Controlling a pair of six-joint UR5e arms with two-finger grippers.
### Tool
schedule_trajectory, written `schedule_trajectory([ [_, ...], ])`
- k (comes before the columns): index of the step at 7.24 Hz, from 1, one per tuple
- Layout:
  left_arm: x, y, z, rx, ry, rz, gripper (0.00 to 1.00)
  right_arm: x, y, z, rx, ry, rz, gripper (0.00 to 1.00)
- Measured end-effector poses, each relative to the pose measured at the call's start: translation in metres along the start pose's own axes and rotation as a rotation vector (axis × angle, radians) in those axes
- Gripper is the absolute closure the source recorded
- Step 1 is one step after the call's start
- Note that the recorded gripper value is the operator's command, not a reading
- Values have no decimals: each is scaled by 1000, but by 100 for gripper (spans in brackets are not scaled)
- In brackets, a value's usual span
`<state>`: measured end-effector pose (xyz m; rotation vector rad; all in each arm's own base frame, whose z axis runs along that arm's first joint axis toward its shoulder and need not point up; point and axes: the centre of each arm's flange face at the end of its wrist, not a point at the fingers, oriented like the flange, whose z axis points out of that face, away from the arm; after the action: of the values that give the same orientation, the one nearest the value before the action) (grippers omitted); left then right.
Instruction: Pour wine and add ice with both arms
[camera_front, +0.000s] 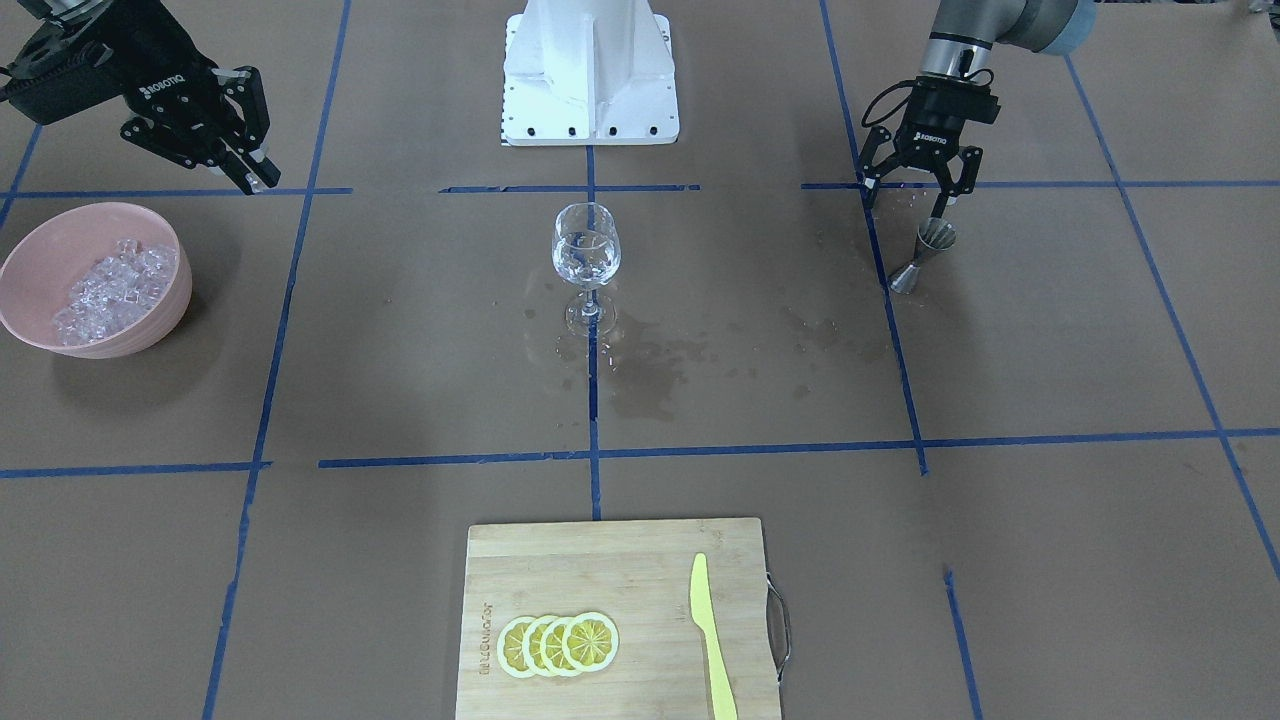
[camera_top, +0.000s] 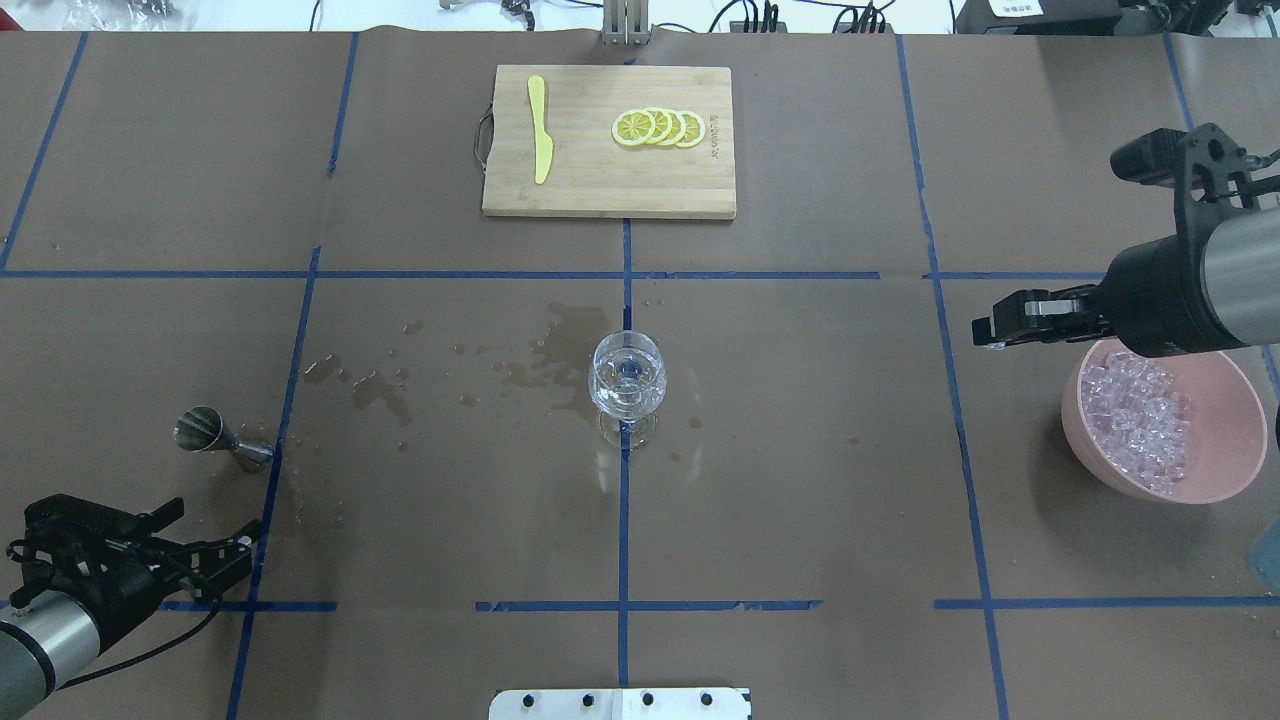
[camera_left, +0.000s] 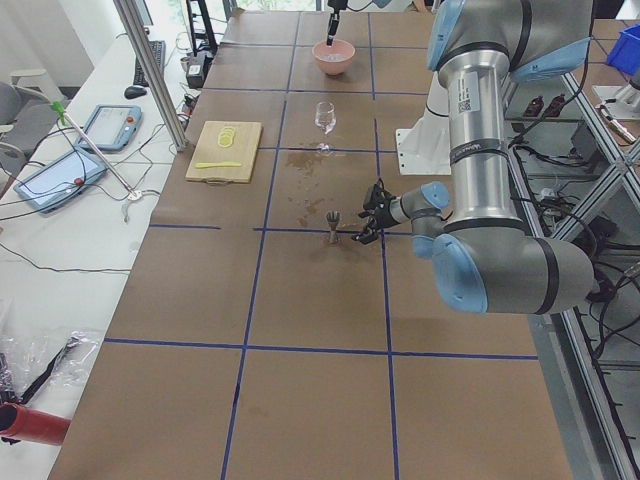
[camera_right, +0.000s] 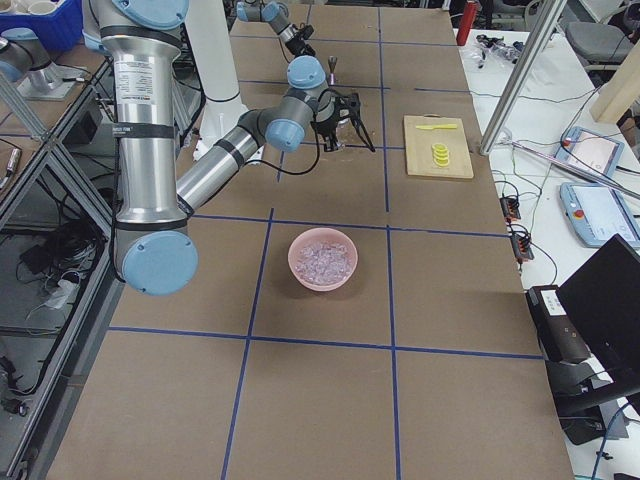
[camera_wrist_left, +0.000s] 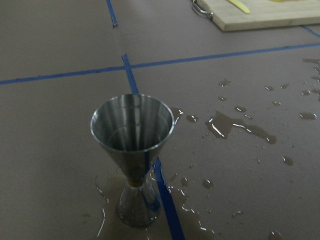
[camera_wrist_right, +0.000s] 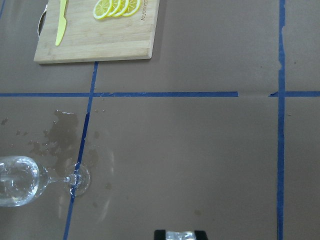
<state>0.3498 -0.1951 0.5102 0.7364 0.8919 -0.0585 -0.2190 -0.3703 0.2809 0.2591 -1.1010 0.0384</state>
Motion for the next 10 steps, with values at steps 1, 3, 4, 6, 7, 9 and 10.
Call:
schedule_trajectory([
  [1,1,3,-4,-59,4,-5,1,-4,2,1,-5,-6,-6,100],
  [3,13,5,-13,-145,13,-13,1,-27,3,5,-12,-46,-14,100],
  [4,18,3,-18,-180,13,-9,1,-46,4,8,-19,-76,-14,100],
  [6,36,-7,-35,-257,-2,9,1,-90,1,14,-35,-126,-5,100],
  [7,41,-10,-41,-286,-6,15,1,-120,-3,17,-51,-129,0,100],
  [9,38,-14,-55,-345,-9,20,1,-175,-9,26,-76,-107,4,100],
  [10,38,-19,-64,-382,-12,23,1,-190,-9,34,-80,-98,0,100],
])
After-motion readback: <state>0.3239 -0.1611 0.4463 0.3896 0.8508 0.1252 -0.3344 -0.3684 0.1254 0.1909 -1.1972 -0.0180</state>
